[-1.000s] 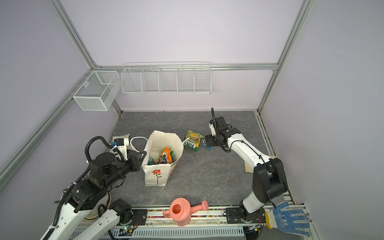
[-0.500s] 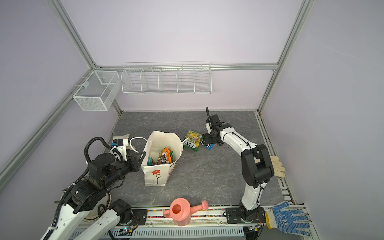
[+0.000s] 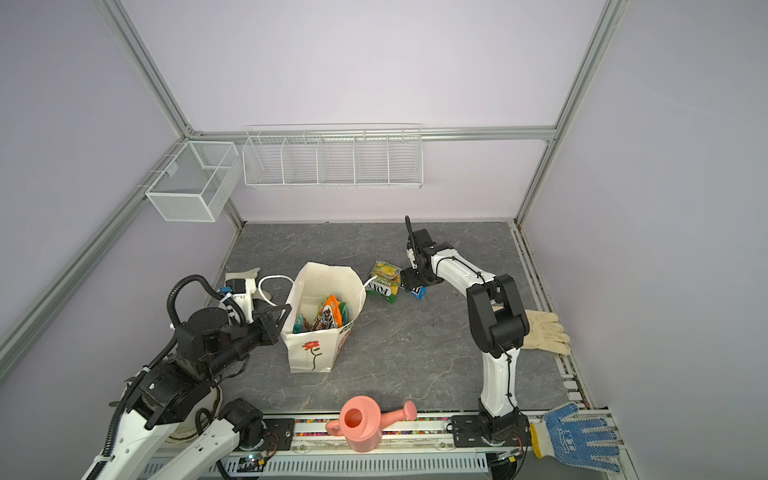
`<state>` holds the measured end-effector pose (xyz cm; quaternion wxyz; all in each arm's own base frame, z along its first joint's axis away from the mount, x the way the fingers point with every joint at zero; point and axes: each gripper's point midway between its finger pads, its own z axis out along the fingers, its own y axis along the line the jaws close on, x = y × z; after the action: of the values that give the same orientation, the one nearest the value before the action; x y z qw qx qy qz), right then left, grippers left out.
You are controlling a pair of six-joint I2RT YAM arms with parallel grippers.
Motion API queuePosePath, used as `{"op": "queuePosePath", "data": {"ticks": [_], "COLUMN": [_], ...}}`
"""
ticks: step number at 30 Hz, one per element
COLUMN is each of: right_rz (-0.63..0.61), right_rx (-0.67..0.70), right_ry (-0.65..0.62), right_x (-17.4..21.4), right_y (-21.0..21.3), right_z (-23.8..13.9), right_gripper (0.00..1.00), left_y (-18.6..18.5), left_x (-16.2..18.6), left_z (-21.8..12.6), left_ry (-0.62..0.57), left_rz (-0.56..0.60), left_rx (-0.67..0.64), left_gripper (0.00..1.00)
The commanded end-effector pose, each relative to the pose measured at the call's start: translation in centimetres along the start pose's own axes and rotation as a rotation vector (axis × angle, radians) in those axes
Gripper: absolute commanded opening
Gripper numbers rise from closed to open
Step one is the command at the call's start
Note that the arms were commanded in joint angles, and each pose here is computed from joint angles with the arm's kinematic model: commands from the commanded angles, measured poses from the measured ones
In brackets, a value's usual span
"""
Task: Place the snacks into the paper bag
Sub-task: 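Lower the open right gripper over the blue M&M's bag, then close the right gripper on the end of the blue M&M's bag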
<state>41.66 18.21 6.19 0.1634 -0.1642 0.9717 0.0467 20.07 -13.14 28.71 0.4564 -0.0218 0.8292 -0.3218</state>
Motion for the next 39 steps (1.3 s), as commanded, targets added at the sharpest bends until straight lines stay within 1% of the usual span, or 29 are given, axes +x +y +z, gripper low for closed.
{"op": "queuePosePath", "data": {"ticks": [1, 7, 13, 22, 27, 32, 39], "right_rz": [-0.019, -0.03, -0.045, -0.065, -0.071, -0.066, -0.05], "right_rx": [0.001, 0.02, 0.007, -0.018, -0.028, -0.048, -0.072], "right_ry": [0.031, 0.039, 0.059, 0.094, 0.101, 0.103, 0.103], "right_x": [0.5, 0.4, 0.3, 0.3, 0.3, 0.6, 1.5], "right_y": [-0.3, -0.6, -0.3, 0.1, 0.3, 0.5, 1.1], "right_z": [0.5, 0.9, 1.6, 3.0, 3.5, 3.7, 3.5], "right_gripper": [0.87, 0.9, 0.92, 0.92, 0.89, 0.84, 0.72], "left_y": [-0.5, -0.5, -0.5, -0.4, -0.3, -0.3, -0.2], "left_x": [-1.0, -1.0, -1.0, -0.9, -0.9, -0.8, -0.7], "left_z": [-0.6, -0.5, -0.6, -0.8, -0.9, -0.8, -0.7], "left_ry": [-0.045, -0.044, -0.046, -0.047, -0.051, -0.047, -0.045], "left_rz": [0.011, 0.011, 0.008, 0.01, 0.009, 0.011, 0.01], "left_rx": [0.02, 0.019, 0.022, 0.019, 0.014, 0.013, 0.012], "left_gripper": [0.0, 0.0, 0.0, 0.0, 0.0, 0.0, 0.0]}}
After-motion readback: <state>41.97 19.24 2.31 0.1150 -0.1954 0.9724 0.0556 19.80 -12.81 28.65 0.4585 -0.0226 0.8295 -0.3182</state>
